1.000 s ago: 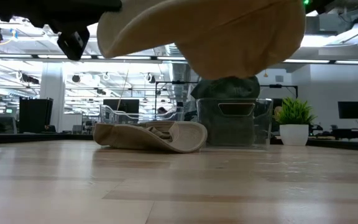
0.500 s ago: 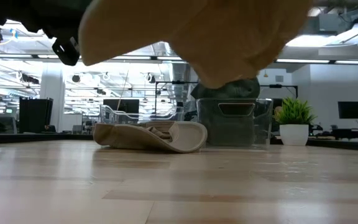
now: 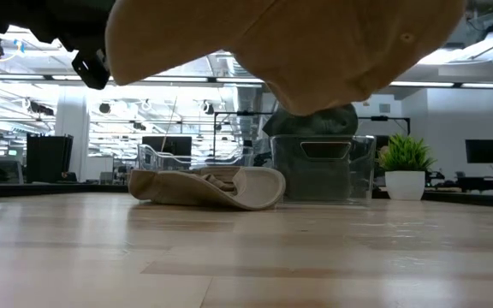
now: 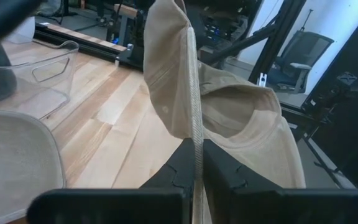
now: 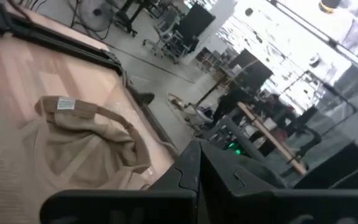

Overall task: Pick & Place hat
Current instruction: Put the bottom brown cap into the left transparent bin

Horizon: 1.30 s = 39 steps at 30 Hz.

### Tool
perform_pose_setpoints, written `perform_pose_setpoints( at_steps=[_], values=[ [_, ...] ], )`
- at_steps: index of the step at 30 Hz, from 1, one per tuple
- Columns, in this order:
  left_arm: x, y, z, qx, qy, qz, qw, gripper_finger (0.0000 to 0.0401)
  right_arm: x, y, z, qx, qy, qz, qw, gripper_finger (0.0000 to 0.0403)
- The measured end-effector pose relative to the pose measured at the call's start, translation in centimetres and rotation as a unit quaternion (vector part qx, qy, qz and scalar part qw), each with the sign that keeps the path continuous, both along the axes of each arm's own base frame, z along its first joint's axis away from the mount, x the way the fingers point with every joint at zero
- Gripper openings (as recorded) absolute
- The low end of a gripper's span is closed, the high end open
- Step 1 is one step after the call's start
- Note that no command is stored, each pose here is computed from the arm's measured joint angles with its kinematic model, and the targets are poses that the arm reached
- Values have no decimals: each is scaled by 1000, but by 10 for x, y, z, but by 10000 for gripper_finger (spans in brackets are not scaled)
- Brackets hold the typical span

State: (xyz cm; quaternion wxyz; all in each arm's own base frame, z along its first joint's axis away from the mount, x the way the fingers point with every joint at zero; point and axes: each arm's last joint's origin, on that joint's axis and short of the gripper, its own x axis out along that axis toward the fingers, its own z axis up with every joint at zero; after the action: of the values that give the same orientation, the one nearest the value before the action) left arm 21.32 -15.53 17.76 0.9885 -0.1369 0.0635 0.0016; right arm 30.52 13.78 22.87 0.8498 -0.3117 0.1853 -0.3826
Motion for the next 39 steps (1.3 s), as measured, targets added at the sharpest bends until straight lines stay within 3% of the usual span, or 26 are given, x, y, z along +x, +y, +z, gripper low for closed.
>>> perform_pose_setpoints(
  at_steps=[9, 18, 25, 28, 34, 39],
  values=[
    [0, 0, 0, 0, 0, 2, 1000, 17, 10, -23, 2, 53, -70, -41, 995, 0],
    [0, 0, 0, 2, 0, 1, 1000, 17, 19, -28, 3, 138, -116, 29, 983, 0],
    [0, 1, 0, 5, -1, 13, 1000, 17, 13, -7, 5, 180, -137, 87, 970, 0],
    [0, 1, 0, 6, -2, 19, 1000, 17, 6, 6, 5, 160, -126, 88, 975, 0],
    [0, 3, 0, 9, -5, 44, 999, 17, -17, 38, 27, 18, -83, -31, 996, 0],
    [0, 4, 1, 12, -7, 64, 998, 17, -24, 53, 37, -35, -18, -6, 999, 0]
  ],
)
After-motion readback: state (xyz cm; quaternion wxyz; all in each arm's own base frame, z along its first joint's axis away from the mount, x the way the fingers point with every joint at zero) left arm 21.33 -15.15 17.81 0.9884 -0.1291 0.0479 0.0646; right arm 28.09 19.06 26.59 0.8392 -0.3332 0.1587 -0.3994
